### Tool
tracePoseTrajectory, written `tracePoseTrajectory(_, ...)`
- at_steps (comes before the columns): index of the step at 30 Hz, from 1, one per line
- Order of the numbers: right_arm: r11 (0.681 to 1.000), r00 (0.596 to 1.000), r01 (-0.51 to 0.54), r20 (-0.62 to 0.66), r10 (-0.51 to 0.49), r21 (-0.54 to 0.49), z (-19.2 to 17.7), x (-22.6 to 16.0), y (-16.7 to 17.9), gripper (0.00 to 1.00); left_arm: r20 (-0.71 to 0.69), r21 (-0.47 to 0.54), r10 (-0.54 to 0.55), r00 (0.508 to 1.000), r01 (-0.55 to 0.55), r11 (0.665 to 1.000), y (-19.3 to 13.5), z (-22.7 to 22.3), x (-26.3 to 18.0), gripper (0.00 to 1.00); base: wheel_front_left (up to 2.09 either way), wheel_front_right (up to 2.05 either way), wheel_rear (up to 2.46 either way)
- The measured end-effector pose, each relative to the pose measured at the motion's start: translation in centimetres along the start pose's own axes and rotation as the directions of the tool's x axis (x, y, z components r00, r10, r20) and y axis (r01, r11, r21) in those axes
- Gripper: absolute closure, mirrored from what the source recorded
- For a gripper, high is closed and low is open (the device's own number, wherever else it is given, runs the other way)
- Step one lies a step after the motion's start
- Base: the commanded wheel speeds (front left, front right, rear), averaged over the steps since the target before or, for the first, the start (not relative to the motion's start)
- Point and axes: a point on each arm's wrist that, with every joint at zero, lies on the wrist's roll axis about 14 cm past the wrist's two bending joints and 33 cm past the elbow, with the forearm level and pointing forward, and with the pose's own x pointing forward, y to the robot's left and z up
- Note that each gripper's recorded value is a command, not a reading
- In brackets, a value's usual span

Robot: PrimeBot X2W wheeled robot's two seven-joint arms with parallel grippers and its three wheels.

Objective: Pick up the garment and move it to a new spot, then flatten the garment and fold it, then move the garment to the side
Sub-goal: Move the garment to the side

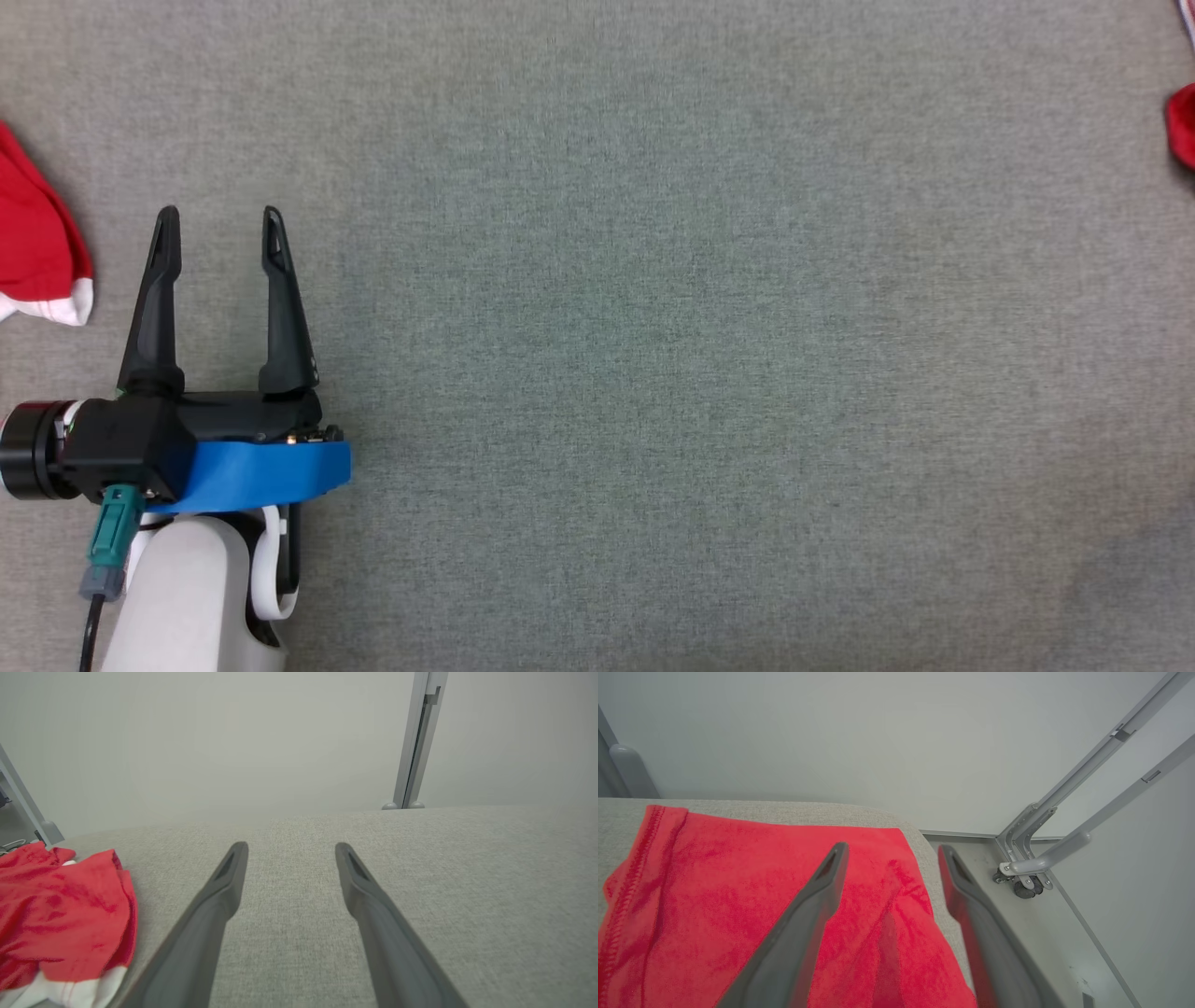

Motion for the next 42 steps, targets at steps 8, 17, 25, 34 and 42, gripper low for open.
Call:
tracePoseTrajectory(8, 0.996, 0.975, -0.082, 0.209, 0.075, 0.023, 6.4, -2.3, 2.8, 0.00, 0.032, -0.012, 0.021, 0.999, -0.021, 1.000, 0.5, 2.3, -1.9, 0.00, 0.00, 0.00, 0.00)
tracePoseTrajectory(17, 0.957, 0.872, -0.282, 0.433, 0.230, 0.059, 12.1, -9.7, 9.6, 0.00, 0.062, -0.031, 0.042, 0.997, -0.040, 0.999, 0.7, 4.6, -5.6, 0.00, 0.00, 0.00, 0.00)
tracePoseTrajectory(25, 0.902, 0.796, -0.422, 0.515, 0.317, 0.097, 12.1, -17.3, 13.4, 0.00, 0.089, -0.049, 0.041, 0.995, -0.037, 0.998, 0.2, 6.1, -8.7, 0.00, 0.00, 0.00, 0.00)
tracePoseTrajectory(34, 0.863, 0.814, -0.463, 0.482, 0.323, 0.202, 6.8, -23.4, 14.4, 0.00, 0.109, -0.056, 0.031, 0.994, -0.025, 0.998, -0.2, 6.9, -10.9, 0.00, 0.00, 0.00, 0.00)
tracePoseTrajectory(42, 0.849, 0.843, -0.453, 0.443, 0.307, 0.273, 3.9, -27.0, 14.3, 0.00, 0.106, -0.062, 0.036, 0.994, -0.030, 0.998, -0.1, 6.8, -12.1, 0.00, 0.00, 0.00, 0.00)
